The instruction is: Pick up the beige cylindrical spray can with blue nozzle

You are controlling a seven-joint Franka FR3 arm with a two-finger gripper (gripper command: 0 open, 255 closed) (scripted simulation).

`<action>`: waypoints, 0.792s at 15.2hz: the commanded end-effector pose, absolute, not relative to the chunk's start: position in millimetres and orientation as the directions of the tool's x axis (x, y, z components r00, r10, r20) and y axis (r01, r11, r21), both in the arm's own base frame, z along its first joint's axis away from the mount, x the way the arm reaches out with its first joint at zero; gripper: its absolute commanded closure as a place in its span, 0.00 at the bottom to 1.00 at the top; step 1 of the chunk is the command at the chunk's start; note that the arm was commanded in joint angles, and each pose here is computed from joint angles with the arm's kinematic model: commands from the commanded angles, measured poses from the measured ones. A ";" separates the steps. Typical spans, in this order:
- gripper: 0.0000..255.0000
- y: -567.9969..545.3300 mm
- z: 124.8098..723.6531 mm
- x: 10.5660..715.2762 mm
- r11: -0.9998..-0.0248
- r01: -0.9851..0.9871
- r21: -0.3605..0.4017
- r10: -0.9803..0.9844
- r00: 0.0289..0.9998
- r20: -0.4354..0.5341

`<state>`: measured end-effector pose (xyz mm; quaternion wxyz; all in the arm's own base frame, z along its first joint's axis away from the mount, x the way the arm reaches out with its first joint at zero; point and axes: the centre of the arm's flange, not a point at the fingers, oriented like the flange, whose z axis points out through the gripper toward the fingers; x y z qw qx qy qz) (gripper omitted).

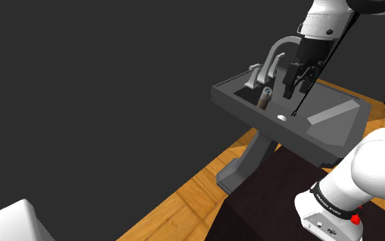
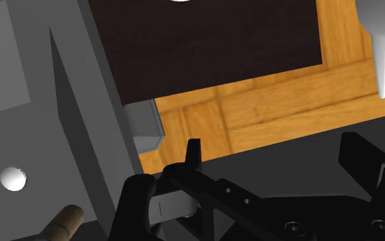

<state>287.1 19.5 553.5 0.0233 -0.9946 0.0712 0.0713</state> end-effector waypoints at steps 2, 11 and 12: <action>0.00 10.8 546.2 291.3 -0.988 -0.152 -0.034 -0.146 0.980 -0.134; 0.00 -69.3 484.2 329.7 -0.976 -0.217 -0.019 -0.216 0.976 -0.031; 0.00 -78.5 477.8 334.0 -0.974 -0.224 -0.018 -0.224 0.974 -0.019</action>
